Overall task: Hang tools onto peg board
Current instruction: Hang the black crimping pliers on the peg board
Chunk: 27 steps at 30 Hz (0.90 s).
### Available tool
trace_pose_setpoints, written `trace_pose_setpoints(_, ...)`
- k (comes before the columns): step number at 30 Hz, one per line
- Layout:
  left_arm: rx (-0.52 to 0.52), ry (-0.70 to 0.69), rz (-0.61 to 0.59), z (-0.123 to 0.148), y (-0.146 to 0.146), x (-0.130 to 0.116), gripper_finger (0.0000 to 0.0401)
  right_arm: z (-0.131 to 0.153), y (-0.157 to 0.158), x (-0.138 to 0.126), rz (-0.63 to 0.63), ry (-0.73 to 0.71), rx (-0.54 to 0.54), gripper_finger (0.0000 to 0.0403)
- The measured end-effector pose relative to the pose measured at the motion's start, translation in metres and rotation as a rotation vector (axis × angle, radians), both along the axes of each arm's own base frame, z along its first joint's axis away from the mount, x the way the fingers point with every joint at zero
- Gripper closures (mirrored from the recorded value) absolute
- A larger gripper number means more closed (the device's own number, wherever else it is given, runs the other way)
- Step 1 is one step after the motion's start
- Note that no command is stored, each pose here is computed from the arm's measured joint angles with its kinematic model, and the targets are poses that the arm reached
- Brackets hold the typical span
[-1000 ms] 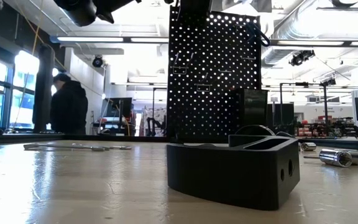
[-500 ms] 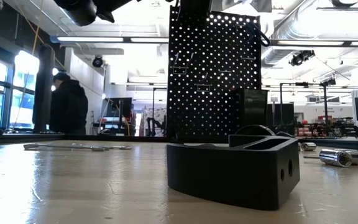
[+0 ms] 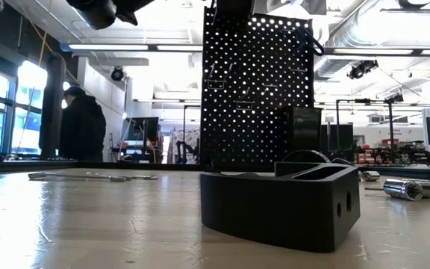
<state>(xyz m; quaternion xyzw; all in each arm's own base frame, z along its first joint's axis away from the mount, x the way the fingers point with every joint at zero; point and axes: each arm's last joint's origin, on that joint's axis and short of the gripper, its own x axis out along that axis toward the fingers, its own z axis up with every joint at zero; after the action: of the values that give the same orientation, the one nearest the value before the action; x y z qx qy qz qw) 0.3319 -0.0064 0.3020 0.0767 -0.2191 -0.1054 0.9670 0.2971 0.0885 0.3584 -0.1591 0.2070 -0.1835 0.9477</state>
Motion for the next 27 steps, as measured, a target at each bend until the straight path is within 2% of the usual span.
trace_pose_setpoints(5, 0.001, 0.002, -0.002, 0.0, 0.002, 0.0, 0.0378, 0.003, 0.007, -0.01, -0.017, -0.006, 0.003, 0.0247)
trace_pose_setpoints(9, 0.003, 0.011, 0.003, -0.001, 0.005, 0.0, 0.0378, 0.007, 0.009, -0.022, -0.023, -0.005, 0.044, 0.0221)
trace_pose_setpoints(14, 0.018, 0.079, 0.03, -0.008, 0.008, 0.003, 0.0378, 0.007, 0.01, -0.043, -0.083, 0.027, 0.074, 0.0218)
trace_pose_setpoints(19, 0.038, 0.209, 0.106, -0.022, 0.01, 0.008, 0.0378, 0.003, 0.014, -0.065, -0.156, 0.062, 0.097, 0.0218)
trace_pose_setpoints(23, -0.011, 0.283, 0.116, -0.04, 0.011, 0.016, 0.0378, -0.003, 0.018, -0.077, -0.204, 0.08, 0.089, 0.0217)
trace_pose_setpoints(27, -0.067, 0.327, 0.116, -0.068, 0.012, 0.031, 0.0378, -0.005, 0.022, -0.085, -0.228, 0.076, 0.092, 0.0217)
